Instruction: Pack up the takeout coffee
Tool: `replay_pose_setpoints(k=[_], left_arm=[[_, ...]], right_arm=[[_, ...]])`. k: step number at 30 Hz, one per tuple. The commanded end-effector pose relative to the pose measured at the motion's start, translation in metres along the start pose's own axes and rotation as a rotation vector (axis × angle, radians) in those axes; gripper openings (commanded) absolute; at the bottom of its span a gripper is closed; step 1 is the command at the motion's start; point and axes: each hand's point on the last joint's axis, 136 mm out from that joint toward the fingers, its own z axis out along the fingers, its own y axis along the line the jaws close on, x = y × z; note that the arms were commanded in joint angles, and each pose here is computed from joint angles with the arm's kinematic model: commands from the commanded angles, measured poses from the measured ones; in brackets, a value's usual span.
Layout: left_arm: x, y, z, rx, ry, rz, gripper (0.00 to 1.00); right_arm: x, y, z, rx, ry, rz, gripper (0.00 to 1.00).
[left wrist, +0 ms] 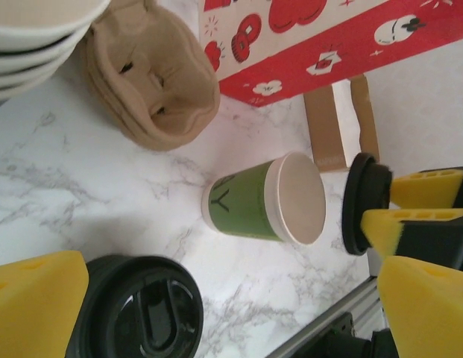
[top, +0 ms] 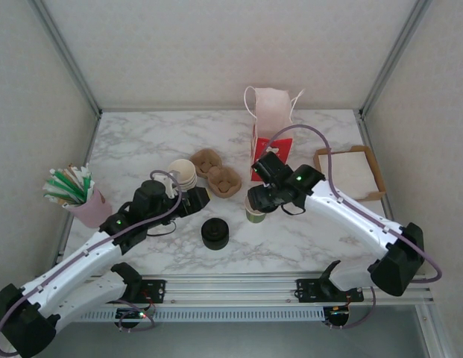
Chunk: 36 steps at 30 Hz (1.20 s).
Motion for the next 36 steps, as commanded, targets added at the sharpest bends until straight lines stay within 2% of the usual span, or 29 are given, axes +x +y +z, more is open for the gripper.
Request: replay_pose_setpoints(k=[1, 11, 18, 30, 36], left_arm=[[-0.02, -0.023, 0.003, 0.055, -0.091, 0.044, 1.0], [-0.018, -0.014, 0.001, 0.017, -0.122, 0.106, 1.0], [-0.012, -0.009, 0.002, 0.007, -0.095, 0.105, 1.0], [-0.012, -0.006, 0.009, -0.009, -0.09, 0.113, 1.0], [-0.013, -0.006, 0.011, -0.01, -0.09, 0.11, 0.99]], right_arm=[[-0.006, 0.004, 0.007, -0.001, 0.014, 0.009, 0.76], [-0.011, 0.015, 0.028, 0.0, 0.076, -0.01, 0.76], [-0.013, 0.016, 0.036, 0.019, 0.107, -0.014, 0.76], [-0.008, 0.01, 0.021, 0.032, 0.115, -0.006, 0.75], [-0.003, 0.012, 0.025, 0.021, 0.133, -0.007, 0.75]])
